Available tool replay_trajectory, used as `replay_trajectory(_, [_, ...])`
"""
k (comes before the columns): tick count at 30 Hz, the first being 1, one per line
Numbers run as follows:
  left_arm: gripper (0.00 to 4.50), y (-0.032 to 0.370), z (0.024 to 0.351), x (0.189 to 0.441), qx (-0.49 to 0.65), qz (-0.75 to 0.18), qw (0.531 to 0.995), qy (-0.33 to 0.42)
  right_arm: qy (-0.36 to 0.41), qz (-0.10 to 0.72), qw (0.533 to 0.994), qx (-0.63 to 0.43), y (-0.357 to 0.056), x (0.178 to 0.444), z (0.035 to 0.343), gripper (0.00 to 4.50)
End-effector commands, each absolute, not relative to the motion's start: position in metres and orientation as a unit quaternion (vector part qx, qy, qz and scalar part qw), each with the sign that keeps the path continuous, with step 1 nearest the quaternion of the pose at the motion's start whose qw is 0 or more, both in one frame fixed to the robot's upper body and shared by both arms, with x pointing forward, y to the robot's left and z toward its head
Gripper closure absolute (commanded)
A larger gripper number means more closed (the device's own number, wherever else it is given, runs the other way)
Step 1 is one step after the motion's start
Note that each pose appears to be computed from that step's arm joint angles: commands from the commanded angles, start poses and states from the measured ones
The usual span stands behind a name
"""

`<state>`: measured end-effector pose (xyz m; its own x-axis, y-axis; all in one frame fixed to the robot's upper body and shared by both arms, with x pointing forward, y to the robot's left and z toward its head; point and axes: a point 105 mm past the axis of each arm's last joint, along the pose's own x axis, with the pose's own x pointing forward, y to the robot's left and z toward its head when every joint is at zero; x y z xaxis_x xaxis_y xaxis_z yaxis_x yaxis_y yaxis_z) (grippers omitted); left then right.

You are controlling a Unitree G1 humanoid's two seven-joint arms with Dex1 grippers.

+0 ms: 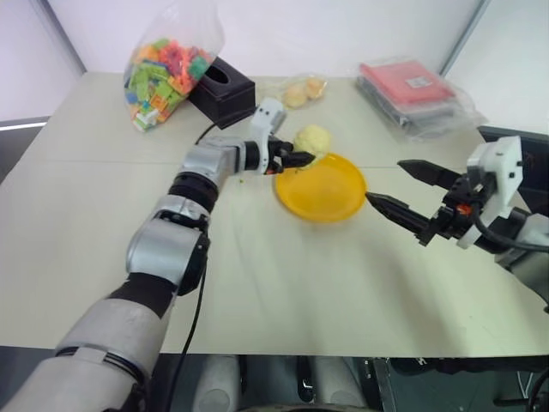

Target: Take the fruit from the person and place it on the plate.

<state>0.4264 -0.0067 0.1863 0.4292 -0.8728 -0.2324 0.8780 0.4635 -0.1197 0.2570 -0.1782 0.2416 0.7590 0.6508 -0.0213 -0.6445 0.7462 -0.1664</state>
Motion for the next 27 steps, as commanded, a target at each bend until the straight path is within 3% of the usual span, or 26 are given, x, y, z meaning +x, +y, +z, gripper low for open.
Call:
replay_trajectory(1, [2.15, -0.015, 0.199, 0.428, 0.025, -0.521, 0.847, 0.102, -0.045, 0.340, 0.935, -0.093, -0.177, 0.251, 0.252, 0.00])
replay_trajectory(7, [2.15, -0.021, 0.180, 0.428, 0.039, -0.510, 0.852, 0.113, -0.044, 0.336, 0.936, -0.094, -0.176, 0.250, 0.252, 0.00])
replay_trajectory(11, [0.22, -0.019, 0.172, 0.428, 0.042, -0.507, 0.853, 0.118, -0.047, 0.335, 0.936, -0.097, -0.175, 0.253, 0.254, 0.00])
replay_trajectory(12, [0.04, -0.018, 0.173, 0.428, 0.042, -0.507, 0.853, 0.117, -0.047, 0.335, 0.936, -0.096, -0.174, 0.253, 0.254, 0.00])
replay_trajectory(16, [0.04, -0.012, 0.177, 0.429, 0.024, -0.508, 0.854, 0.110, -0.047, 0.339, 0.935, -0.096, -0.173, 0.255, 0.254, 0.00])
replay_trajectory(22, [0.04, 0.015, 0.245, 0.429, -0.035, -0.532, 0.846, 0.022, -0.050, 0.347, 0.931, -0.096, -0.170, 0.256, 0.256, 0.00])
replay_trajectory(27, [0.04, 0.057, 0.276, 0.401, 0.048, -0.530, 0.843, -0.071, -0.039, 0.354, 0.929, -0.099, -0.171, 0.258, 0.250, 0.00])
